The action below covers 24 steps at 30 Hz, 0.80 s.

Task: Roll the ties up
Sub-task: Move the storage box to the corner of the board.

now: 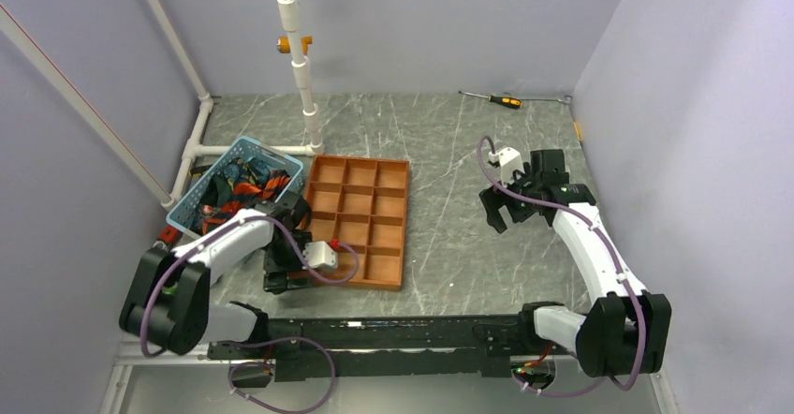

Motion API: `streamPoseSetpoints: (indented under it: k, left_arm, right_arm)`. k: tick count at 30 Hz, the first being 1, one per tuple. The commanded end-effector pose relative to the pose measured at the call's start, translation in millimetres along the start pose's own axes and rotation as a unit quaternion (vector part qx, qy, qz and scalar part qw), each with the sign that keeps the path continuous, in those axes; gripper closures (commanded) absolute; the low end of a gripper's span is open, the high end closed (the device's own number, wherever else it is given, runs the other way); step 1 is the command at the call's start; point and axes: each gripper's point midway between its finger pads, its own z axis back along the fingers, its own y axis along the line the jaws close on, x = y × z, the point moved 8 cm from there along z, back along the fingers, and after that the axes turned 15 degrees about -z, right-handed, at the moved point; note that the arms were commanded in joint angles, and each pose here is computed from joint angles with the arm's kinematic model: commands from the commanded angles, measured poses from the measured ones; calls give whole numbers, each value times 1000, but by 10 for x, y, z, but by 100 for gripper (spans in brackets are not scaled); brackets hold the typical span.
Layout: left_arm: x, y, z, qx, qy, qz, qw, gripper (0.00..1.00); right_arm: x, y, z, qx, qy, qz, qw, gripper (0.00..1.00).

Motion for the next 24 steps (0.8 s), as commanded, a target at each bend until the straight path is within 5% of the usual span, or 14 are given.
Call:
streamPoseSetpoints:
  k: [1, 7, 14, 18, 24]
  left_arm:
    - [279, 426, 24, 52, -23, 19, 998, 10]
    - [730, 951, 44, 50, -66, 38, 996, 14]
    - [1664, 1835, 225, 35, -203, 94, 974, 14]
    - [2026, 2530, 453, 106, -253, 174, 946, 9]
    - [1418, 2810, 1014, 153, -338, 260, 891, 7]
  right_arm:
    - [207, -129, 96, -27, -41, -53, 997, 0]
    - [238, -428, 229, -52, -55, -150, 986, 0]
    - [303, -751, 450, -74, -64, -238, 966, 0]
    - [254, -720, 474, -56, -44, -201, 977, 0]
    - [-127, -541, 419, -68, 47, -50, 995, 4]
